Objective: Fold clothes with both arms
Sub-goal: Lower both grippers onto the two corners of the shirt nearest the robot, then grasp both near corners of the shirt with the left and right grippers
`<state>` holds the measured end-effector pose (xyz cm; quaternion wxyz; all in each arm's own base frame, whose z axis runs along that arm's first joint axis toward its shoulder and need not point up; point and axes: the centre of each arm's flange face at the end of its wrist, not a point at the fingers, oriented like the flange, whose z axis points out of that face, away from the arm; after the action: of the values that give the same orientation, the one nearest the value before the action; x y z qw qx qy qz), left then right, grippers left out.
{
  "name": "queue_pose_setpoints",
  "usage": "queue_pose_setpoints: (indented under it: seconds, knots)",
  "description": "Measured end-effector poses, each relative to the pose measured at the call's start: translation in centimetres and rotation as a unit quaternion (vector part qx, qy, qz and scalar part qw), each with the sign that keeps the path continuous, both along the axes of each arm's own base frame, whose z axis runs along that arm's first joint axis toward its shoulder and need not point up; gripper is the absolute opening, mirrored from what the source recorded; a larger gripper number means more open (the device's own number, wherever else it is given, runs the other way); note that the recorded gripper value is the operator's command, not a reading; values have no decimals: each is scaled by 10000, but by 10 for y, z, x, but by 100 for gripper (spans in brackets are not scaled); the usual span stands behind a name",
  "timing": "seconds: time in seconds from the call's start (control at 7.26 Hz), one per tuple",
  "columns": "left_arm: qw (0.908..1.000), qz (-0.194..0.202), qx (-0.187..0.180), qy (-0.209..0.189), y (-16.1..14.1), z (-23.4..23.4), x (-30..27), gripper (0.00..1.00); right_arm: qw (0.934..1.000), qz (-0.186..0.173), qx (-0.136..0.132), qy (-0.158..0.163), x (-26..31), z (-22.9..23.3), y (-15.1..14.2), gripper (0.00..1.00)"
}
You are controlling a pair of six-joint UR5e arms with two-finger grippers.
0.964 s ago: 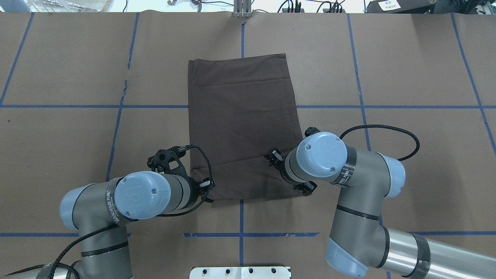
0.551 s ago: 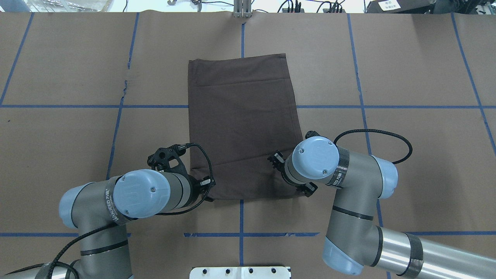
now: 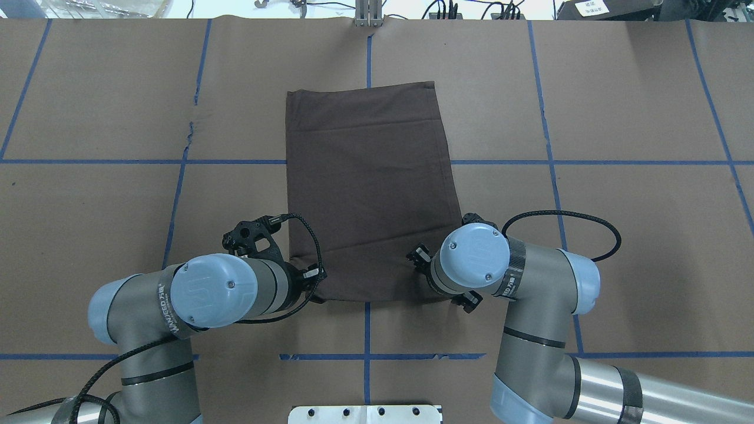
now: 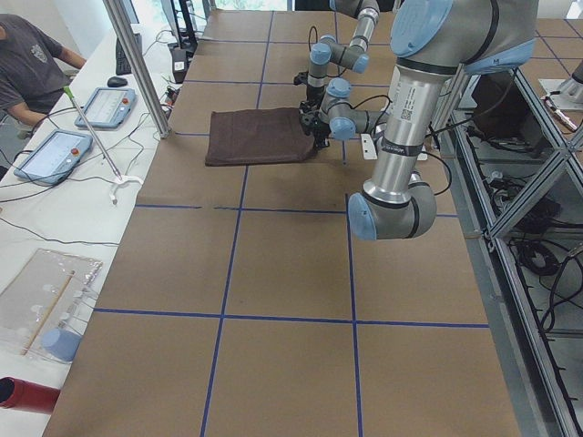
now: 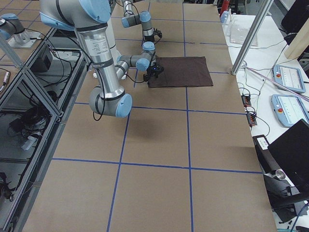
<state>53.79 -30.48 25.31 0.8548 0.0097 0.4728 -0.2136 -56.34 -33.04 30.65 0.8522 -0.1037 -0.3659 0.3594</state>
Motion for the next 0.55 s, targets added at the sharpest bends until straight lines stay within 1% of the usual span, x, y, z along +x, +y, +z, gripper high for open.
queue_pose_setpoints:
  seconds: [0.55]
  knots:
    - [10000,-13,-1,-2,-1,0,-1,0,10000,13,-33,45,-3,-1,9,100]
